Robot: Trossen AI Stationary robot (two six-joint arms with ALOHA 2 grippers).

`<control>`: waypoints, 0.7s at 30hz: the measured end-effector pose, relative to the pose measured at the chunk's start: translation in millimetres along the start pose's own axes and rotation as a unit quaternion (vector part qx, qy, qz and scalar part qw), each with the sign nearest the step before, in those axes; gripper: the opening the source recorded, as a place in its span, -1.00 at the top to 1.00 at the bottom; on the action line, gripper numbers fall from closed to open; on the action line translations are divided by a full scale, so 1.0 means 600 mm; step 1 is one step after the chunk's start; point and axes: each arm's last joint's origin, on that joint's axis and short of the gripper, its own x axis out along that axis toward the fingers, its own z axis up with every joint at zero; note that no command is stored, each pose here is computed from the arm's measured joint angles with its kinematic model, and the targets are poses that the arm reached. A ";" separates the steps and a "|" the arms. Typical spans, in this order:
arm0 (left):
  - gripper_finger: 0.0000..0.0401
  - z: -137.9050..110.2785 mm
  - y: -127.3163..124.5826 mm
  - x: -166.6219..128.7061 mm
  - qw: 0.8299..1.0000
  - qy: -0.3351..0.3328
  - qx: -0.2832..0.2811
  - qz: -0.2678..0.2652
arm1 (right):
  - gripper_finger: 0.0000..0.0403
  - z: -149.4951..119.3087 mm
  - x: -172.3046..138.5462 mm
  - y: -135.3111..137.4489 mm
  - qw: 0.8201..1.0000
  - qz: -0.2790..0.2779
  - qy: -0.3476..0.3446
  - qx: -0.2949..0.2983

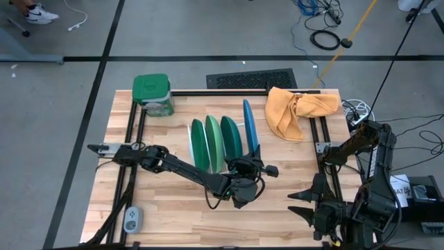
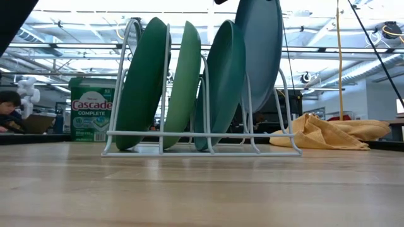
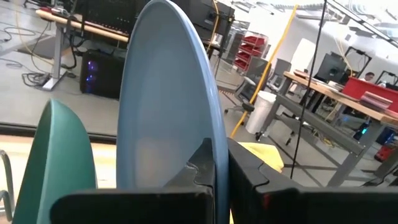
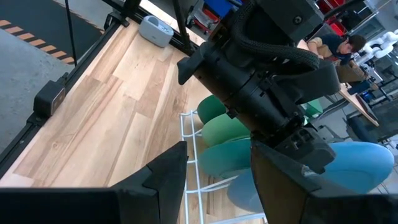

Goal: Sort dishes
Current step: Put the blue plate in the dish rack

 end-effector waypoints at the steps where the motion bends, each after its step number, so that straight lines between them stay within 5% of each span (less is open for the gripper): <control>1: 0.90 0.000 0.000 0.000 1.000 0.000 0.000 0.000 | 0.16 0.000 0.000 0.000 1.000 0.000 0.000 0.000; 11: 0.85 -0.005 -0.003 0.009 0.999 0.018 0.014 -0.049 | 0.16 0.000 0.000 0.000 1.000 0.000 0.000 0.001; 21: 0.34 -0.004 -0.004 0.013 0.998 0.021 0.009 -0.058 | 0.16 0.000 0.000 0.000 1.000 0.001 0.000 0.004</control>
